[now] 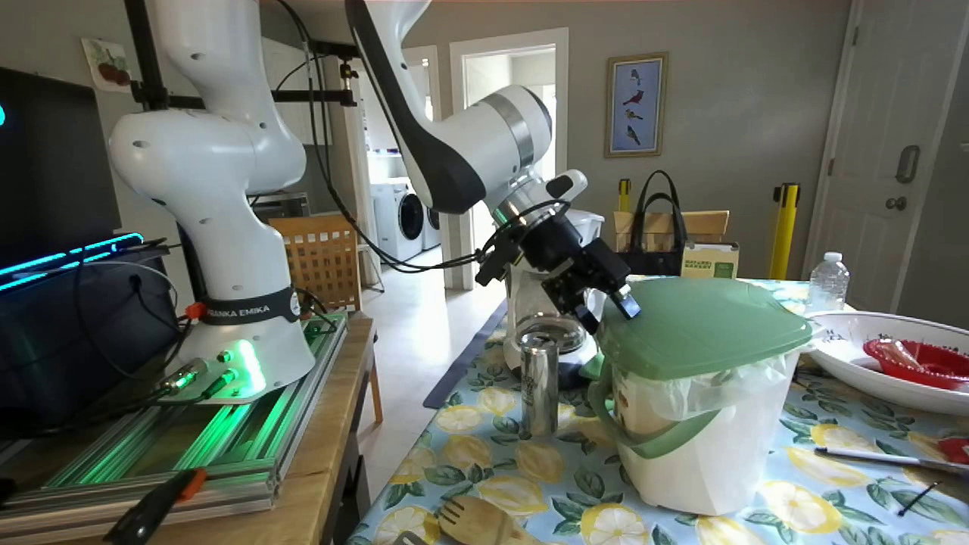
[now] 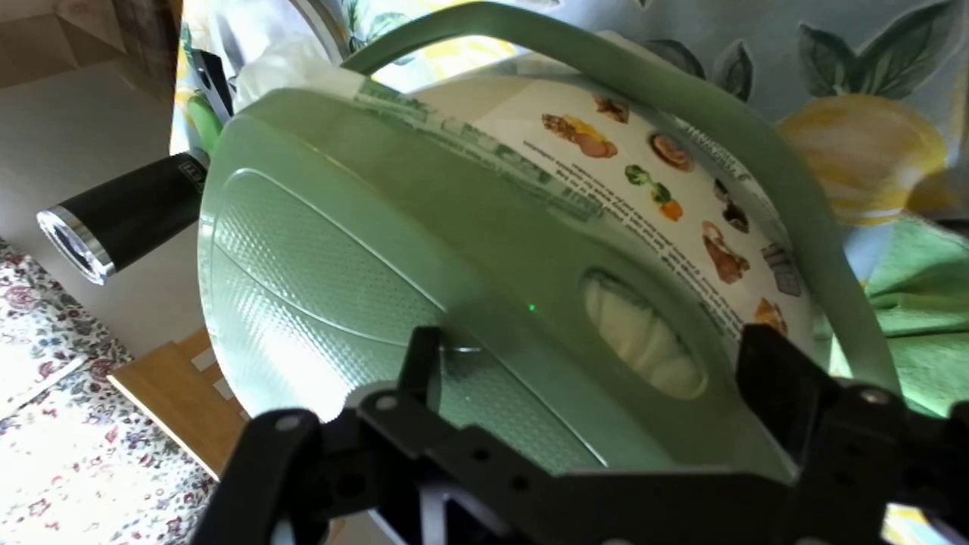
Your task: Open the bin.
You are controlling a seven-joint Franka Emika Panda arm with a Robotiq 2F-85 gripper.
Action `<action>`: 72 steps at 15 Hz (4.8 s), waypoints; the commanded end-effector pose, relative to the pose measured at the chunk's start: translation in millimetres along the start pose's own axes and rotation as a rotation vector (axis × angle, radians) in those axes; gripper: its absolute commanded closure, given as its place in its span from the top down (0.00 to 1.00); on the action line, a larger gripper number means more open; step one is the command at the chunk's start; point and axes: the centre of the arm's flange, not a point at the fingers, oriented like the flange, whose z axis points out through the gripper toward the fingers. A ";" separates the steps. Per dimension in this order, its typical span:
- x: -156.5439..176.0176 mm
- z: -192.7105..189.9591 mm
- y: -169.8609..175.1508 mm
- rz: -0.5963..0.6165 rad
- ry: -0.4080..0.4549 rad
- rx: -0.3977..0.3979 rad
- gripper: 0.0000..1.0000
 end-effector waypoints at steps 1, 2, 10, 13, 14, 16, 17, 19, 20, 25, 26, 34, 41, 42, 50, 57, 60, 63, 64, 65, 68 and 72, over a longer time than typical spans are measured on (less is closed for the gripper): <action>5.8 -12.6 9.9 0.006 0.004 0.009 1.00; 6.3 -13.3 11.7 0.007 -0.001 0.011 1.00; 14.4 -24.2 29.1 0.026 -0.008 0.005 1.00; 19.2 -29.0 34.4 0.027 -0.005 0.000 1.00; 20.1 -30.6 35.1 0.023 -0.004 0.000 1.00; 21.8 -33.7 36.1 0.015 -0.001 -0.002 1.00; 22.5 -35.1 36.3 0.013 0.000 0.000 1.00; 24.1 -39.6 38.0 0.011 0.009 -0.002 1.00; 25.2 -41.7 39.7 0.008 0.014 -0.005 1.00; 30.5 -49.1 45.1 0.004 0.035 -0.020 1.00; 31.4 -50.6 45.9 0.003 0.039 -0.023 1.00; 40.8 -62.1 58.6 0.011 0.080 -0.072 1.00; 57.9 -69.9 82.3 0.018 0.096 -0.110 1.00; 60.9 -70.5 86.5 0.018 0.098 -0.117 1.00; 95.4 -78.7 118.7 0.020 0.115 -0.180 1.00; 120.6 -79.7 140.9 0.012 0.115 -0.227 1.00; 128.6 -77.6 147.9 0.012 0.118 -0.239 1.00; 136.8 -73.8 153.8 0.013 0.121 -0.254 1.00; 139.3 -72.2 155.0 0.013 0.122 -0.256 1.00; 141.5 -69.1 155.4 0.012 0.119 -0.254 1.00; 146.3 -62.7 155.7 0.010 0.120 -0.251 1.00; 152.6 -58.2 155.0 0.013 0.131 -0.252 1.00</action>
